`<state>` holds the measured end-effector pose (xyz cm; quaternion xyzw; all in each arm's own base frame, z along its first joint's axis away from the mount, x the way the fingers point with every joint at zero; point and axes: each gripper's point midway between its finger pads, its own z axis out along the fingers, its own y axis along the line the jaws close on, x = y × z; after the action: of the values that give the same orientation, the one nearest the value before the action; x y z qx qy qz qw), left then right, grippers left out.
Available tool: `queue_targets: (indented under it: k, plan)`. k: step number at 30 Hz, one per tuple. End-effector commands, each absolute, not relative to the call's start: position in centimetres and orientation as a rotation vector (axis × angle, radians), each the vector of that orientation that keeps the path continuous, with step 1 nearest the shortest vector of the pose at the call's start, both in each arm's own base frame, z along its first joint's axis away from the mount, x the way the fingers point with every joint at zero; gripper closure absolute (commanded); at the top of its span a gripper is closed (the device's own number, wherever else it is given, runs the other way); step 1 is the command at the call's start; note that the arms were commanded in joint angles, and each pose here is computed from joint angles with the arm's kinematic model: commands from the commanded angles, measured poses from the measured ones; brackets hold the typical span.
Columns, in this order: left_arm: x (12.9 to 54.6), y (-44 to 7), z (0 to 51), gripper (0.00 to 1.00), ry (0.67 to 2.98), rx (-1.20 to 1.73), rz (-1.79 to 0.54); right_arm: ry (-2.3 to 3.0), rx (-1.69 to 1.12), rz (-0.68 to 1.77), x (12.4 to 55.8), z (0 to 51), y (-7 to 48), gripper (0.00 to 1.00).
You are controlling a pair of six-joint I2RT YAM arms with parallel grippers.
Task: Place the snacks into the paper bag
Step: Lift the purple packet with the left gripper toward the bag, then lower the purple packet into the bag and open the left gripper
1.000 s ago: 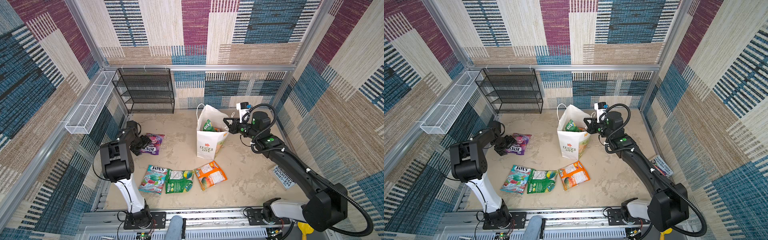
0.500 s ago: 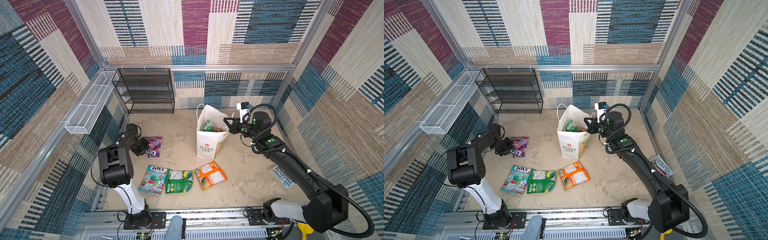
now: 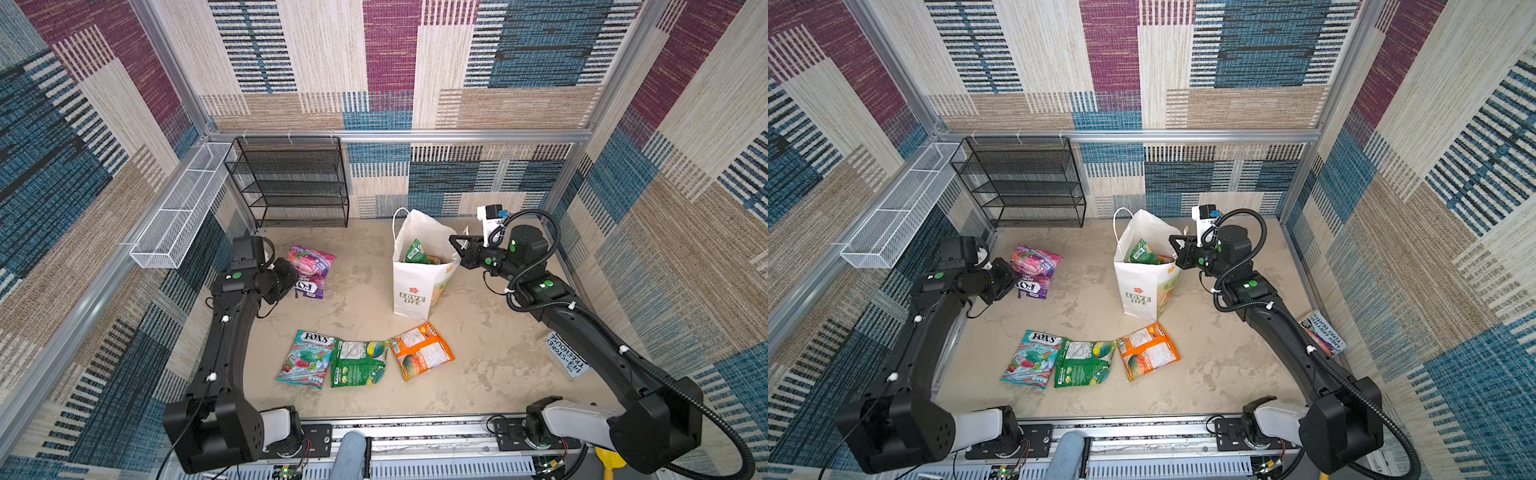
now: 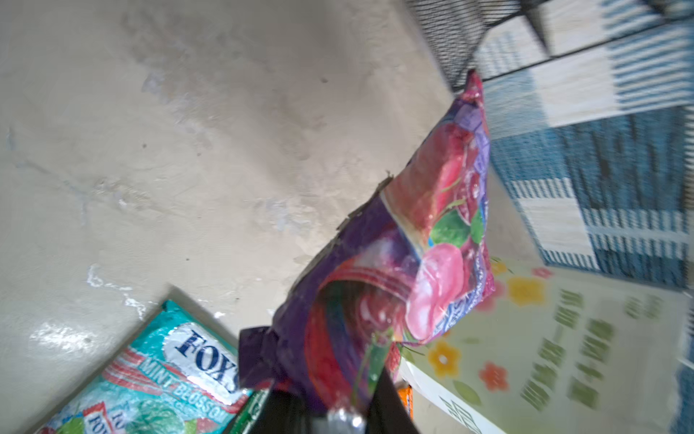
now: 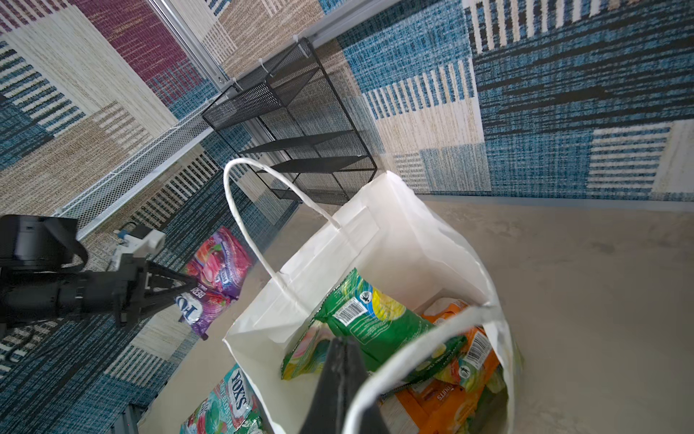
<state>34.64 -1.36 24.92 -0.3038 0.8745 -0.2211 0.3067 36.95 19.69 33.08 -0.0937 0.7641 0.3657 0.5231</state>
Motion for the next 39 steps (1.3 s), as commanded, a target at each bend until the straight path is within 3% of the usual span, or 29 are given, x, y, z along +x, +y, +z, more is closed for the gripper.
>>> queue_targets:
  k: [1,8,17,26,39]
  plan:
    - [33.7,-4.0,29.9,0.83,2.271,-0.641,-0.561,1.789,-0.231,0.887,36.9,34.0,19.7,1.0]
    - [33.4,-12.3,38.2,0.84,2.19,-0.304,-0.603,1.794,-0.233,0.891,37.0,33.7,19.9,1.0]
    - [34.8,-23.3,42.2,0.84,2.165,0.031,-0.436,1.789,-0.239,0.892,36.8,33.7,19.9,1.0]
    - [38.7,-29.5,39.1,0.84,2.205,0.121,-0.269,1.779,-0.244,0.894,36.7,33.9,19.9,1.0]
    - [41.2,-32.4,30.6,0.84,2.34,0.208,-0.099,1.77,-0.245,0.898,36.5,34.2,19.9,1.0]
